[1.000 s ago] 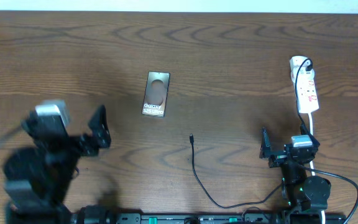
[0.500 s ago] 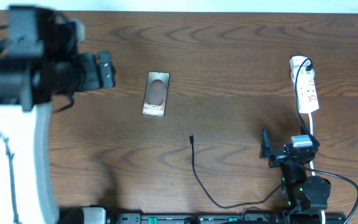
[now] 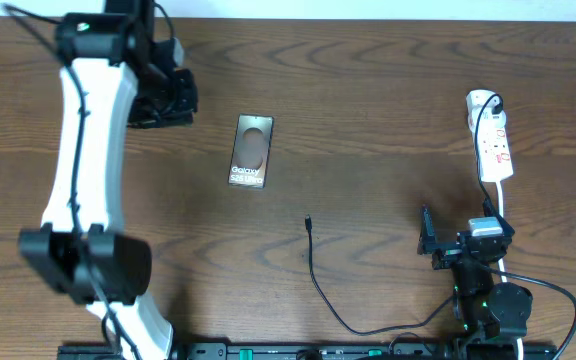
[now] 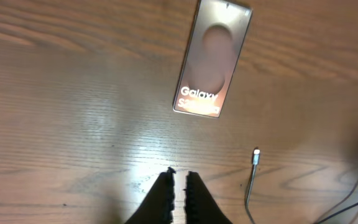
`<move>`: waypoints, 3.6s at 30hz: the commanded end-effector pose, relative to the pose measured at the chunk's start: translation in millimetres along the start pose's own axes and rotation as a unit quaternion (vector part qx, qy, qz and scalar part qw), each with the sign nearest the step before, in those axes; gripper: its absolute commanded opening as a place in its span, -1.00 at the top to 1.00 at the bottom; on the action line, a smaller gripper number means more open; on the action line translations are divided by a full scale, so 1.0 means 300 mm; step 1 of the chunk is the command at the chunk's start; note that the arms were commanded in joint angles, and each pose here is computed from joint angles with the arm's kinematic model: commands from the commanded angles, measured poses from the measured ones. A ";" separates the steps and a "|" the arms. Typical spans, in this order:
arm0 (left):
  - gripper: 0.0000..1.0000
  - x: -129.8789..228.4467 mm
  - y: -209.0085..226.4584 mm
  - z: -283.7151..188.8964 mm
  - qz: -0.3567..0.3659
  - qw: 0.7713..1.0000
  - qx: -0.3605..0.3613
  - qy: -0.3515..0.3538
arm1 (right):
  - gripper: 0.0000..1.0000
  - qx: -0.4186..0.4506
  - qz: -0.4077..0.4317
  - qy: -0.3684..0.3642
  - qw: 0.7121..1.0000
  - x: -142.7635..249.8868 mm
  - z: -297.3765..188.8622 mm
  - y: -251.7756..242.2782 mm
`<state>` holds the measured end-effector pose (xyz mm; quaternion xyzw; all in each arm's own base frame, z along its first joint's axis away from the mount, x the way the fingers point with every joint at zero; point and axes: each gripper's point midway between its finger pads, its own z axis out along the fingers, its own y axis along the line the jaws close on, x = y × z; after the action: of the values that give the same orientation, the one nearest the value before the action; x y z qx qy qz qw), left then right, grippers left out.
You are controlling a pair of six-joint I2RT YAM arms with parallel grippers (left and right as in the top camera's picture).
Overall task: Plug charger to phone and switch on socket
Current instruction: 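Move the left gripper forward over the Galaxy phone, then lower the left gripper and grasp the phone's top edge, lifting it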
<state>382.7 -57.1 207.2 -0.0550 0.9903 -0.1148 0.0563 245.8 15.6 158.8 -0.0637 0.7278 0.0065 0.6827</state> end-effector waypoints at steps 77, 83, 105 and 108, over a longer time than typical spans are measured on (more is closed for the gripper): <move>-0.95 0.027 -0.040 0.799 0.097 0.991 -0.064 0.065 | -0.99 -0.004 -0.003 -0.001 1.000 0.000 -0.001 0.007; -0.96 0.041 -0.035 0.815 0.118 0.986 -0.105 0.058 | -0.99 -0.005 -0.003 -0.001 1.000 0.000 -0.001 0.007; -0.64 0.092 -0.026 0.872 0.105 0.987 -0.104 0.063 | -0.98 -0.004 -0.003 -0.001 1.000 0.001 0.000 0.007; -0.54 0.097 -0.025 0.871 0.100 0.987 -0.105 0.065 | -0.99 -0.005 -0.003 -0.001 1.000 0.000 -0.001 0.007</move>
<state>422.1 -133.3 -3.0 0.0561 0.9957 -0.0148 0.0722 245.8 15.6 158.8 -0.0637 0.7278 0.0065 0.6827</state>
